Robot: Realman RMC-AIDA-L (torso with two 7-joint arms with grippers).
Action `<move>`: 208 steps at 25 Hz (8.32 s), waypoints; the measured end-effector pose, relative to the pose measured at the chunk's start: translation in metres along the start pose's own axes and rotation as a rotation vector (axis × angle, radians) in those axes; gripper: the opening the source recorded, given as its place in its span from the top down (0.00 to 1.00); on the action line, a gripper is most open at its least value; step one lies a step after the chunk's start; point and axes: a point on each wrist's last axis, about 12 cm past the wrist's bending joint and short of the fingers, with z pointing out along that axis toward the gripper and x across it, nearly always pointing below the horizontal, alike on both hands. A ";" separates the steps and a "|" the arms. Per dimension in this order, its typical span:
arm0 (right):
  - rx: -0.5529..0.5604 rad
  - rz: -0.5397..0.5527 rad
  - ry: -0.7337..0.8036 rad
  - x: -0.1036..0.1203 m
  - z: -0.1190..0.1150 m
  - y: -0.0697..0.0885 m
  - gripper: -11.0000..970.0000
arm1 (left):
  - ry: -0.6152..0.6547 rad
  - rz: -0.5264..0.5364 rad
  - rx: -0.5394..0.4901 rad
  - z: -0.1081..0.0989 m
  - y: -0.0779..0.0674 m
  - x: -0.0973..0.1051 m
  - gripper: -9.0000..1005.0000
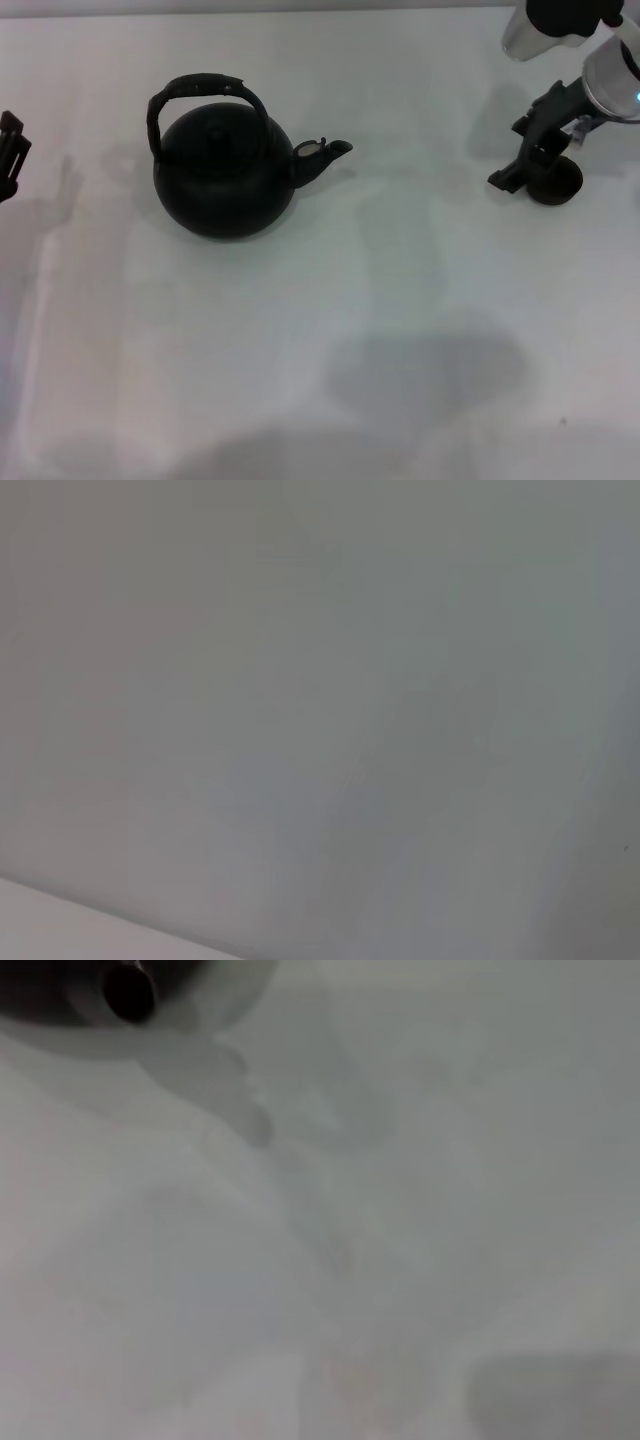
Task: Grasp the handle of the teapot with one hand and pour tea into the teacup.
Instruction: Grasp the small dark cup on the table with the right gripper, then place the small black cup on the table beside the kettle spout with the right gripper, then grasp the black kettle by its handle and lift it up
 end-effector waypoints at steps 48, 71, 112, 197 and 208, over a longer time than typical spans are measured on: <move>-0.087 -0.237 0.064 -0.045 -0.001 0.046 0.27 | -0.017 -0.011 0.020 0.003 -0.006 -0.001 0.12; -0.101 -0.348 0.068 -0.058 0.020 0.070 0.27 | -0.021 -0.008 0.019 0.004 -0.005 -0.003 0.12; -0.146 0.488 -0.970 0.075 -0.040 -0.015 0.13 | -0.081 -0.001 0.025 -0.002 -0.002 -0.009 0.12; 0.766 0.820 -1.068 0.183 0.041 0.015 0.14 | 0.124 0.160 0.436 0.040 -0.060 0.004 0.87; 0.766 0.822 -1.066 0.184 0.042 0.015 0.14 | -0.007 0.216 0.548 0.067 -0.067 -0.025 0.87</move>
